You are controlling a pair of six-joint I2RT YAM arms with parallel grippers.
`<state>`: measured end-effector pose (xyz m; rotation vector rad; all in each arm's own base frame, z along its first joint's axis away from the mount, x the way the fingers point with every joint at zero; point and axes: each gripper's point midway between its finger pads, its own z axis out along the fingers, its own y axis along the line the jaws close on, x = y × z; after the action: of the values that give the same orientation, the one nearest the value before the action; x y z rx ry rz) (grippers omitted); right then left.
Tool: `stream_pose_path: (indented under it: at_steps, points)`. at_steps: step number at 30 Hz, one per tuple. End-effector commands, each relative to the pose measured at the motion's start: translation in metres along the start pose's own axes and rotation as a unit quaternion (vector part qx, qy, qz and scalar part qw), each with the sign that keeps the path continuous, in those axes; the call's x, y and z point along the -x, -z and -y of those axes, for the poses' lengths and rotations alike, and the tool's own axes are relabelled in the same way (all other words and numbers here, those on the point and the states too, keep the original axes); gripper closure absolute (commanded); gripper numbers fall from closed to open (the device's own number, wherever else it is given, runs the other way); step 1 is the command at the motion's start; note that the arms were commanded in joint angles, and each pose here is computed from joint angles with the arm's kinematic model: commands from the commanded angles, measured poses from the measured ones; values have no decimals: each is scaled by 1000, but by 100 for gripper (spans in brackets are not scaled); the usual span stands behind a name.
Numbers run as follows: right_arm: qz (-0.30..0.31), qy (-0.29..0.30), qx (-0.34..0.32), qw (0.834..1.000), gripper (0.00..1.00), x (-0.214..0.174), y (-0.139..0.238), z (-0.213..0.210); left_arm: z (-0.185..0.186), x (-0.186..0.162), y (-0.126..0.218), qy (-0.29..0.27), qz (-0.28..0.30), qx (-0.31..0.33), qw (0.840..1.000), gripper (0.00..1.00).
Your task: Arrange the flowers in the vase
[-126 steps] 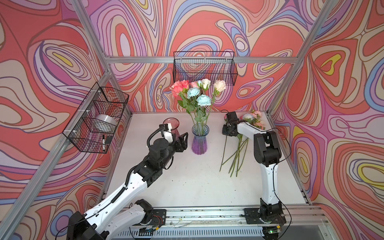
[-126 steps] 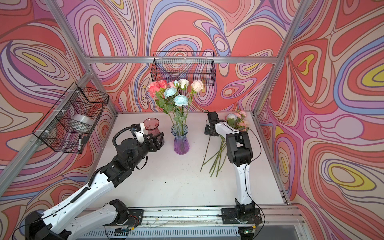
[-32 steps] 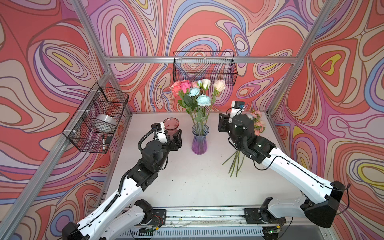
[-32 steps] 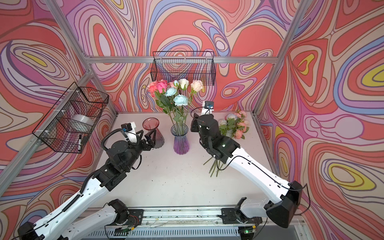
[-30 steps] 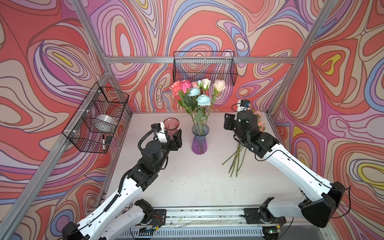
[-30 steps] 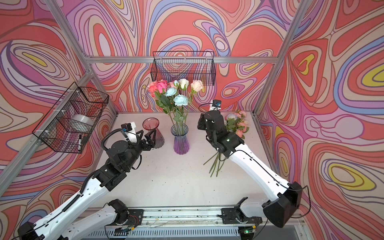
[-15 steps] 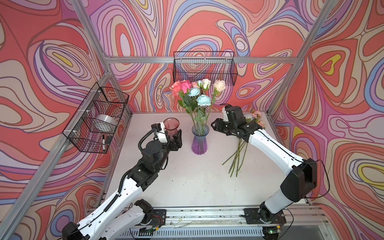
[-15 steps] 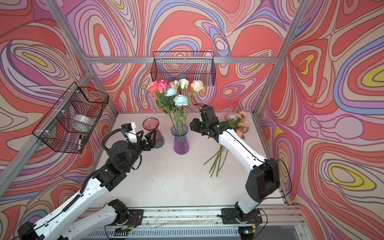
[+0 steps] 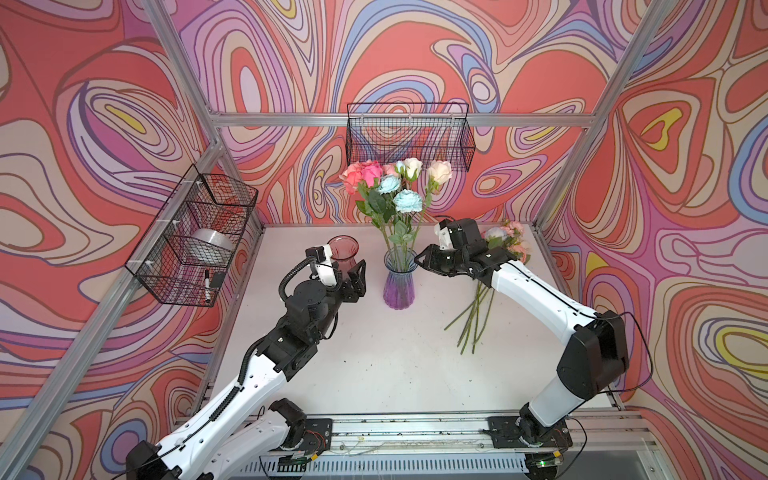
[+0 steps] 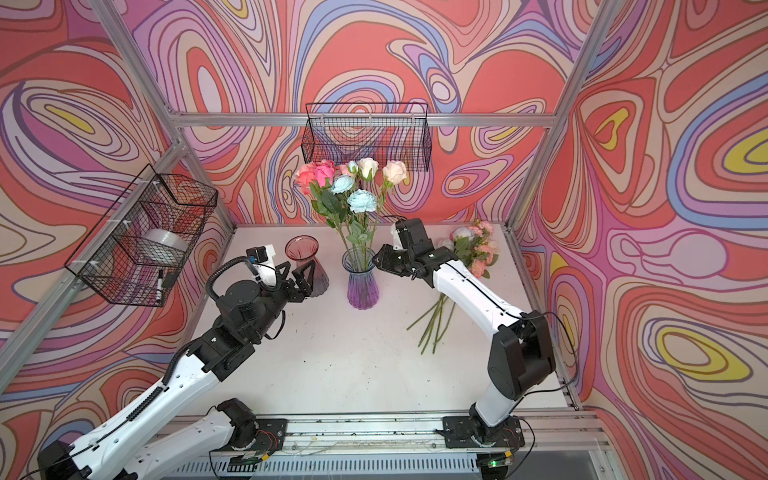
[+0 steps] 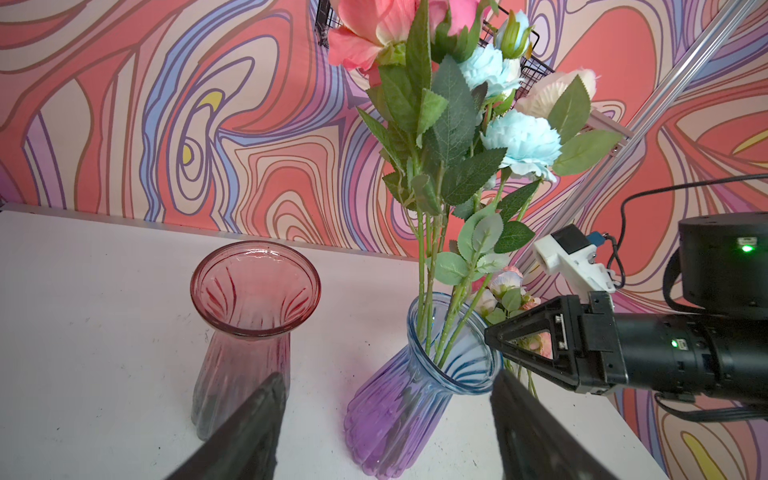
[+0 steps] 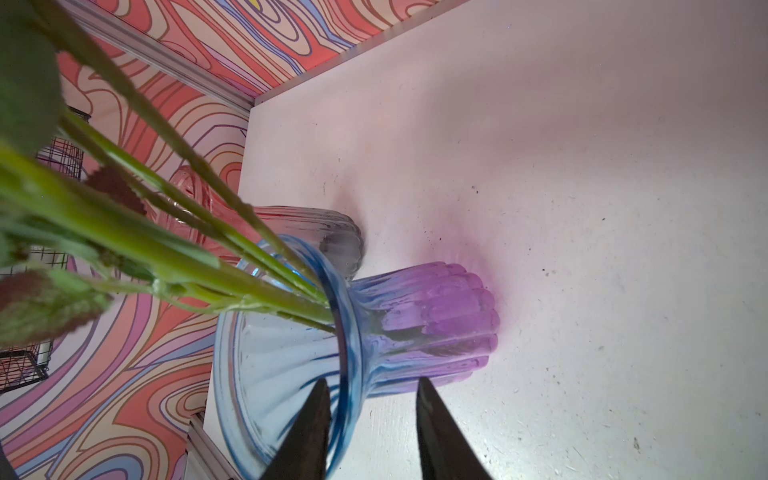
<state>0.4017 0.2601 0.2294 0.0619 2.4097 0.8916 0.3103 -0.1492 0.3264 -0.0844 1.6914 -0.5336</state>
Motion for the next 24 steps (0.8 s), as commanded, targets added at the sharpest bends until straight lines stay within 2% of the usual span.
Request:
stream_pose_path:
  at_steps: [1,12,16,24]
  points:
    - [-19,16,-27,999,65,-6,-5,7,2,13,3,9,17,-2,1000,22]
    - [-34,38,-102,993,66,-18,-20,8,0,21,9,8,30,2,999,22]
    - [-35,31,-130,990,78,-19,-28,20,0,24,12,8,37,3,999,22]
    - [-23,52,-157,986,94,-5,-27,22,1,28,14,9,42,0,999,22]
